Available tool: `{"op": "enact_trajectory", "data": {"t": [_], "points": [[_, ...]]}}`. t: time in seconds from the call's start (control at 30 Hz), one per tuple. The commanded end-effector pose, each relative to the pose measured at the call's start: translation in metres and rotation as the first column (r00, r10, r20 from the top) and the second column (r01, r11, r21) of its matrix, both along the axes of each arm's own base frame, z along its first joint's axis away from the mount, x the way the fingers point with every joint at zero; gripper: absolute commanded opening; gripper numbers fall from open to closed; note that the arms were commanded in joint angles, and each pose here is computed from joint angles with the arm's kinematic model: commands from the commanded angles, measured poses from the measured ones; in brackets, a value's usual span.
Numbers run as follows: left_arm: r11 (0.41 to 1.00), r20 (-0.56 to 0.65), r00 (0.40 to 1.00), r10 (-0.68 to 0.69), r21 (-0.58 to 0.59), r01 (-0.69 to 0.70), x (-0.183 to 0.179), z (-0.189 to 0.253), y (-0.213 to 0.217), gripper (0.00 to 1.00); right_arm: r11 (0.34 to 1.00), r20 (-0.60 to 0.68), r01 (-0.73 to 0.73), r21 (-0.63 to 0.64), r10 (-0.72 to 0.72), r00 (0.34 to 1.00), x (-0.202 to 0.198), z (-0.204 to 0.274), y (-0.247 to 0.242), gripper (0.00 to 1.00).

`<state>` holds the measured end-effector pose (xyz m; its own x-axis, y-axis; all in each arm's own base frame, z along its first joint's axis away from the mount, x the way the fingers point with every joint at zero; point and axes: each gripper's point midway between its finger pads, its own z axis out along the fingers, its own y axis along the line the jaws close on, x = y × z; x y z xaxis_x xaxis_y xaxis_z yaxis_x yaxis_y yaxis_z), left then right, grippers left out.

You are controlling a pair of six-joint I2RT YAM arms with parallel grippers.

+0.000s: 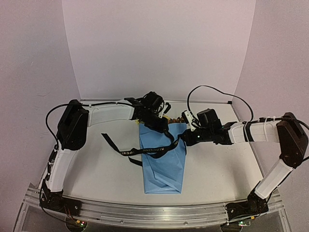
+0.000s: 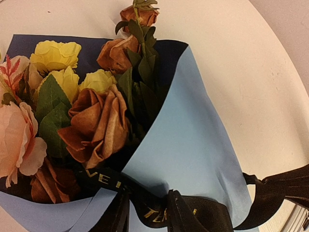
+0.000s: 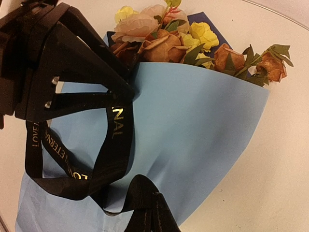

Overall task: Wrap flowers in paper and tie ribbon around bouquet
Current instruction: Cross the ribbon over the folded bouquet.

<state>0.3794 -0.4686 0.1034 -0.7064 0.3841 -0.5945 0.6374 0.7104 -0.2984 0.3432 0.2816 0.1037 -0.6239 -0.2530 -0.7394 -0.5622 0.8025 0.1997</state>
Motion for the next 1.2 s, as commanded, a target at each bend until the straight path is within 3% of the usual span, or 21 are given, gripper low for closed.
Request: {"op": "enact_trajectory", "data": {"t": [0.0,0.2,0.5,0.7,1.17], "points": [[1.0,0.061,0.998,-0.019,-0.02,0.02,0.002,0.021,-0.011,0.17,0.999,0.066,0.012,0.043,-0.015,0.998,0.014,0.023,0.01,0.0],[0.993,0.076,0.993,-0.086,-0.077,0.092,-0.012,0.037,-0.021,0.0,0.999,0.07,0.01,0.049,-0.014,0.997,0.015,0.025,0.012,0.0],[0.951,0.049,0.967,-0.249,-0.176,0.253,-0.049,0.054,-0.027,0.01,0.997,0.103,0.016,0.077,-0.024,0.994,0.016,0.034,0.011,0.0],[0.897,-0.069,0.911,-0.407,-0.217,0.385,-0.074,0.039,-0.036,0.03,0.994,0.12,0.029,0.104,-0.041,0.992,0.019,0.04,0.012,0.0],[0.837,-0.237,0.816,-0.527,-0.311,0.45,-0.097,0.015,-0.029,0.13,0.986,0.114,0.084,0.142,-0.1,0.988,0.03,0.04,0.013,0.0]]}}
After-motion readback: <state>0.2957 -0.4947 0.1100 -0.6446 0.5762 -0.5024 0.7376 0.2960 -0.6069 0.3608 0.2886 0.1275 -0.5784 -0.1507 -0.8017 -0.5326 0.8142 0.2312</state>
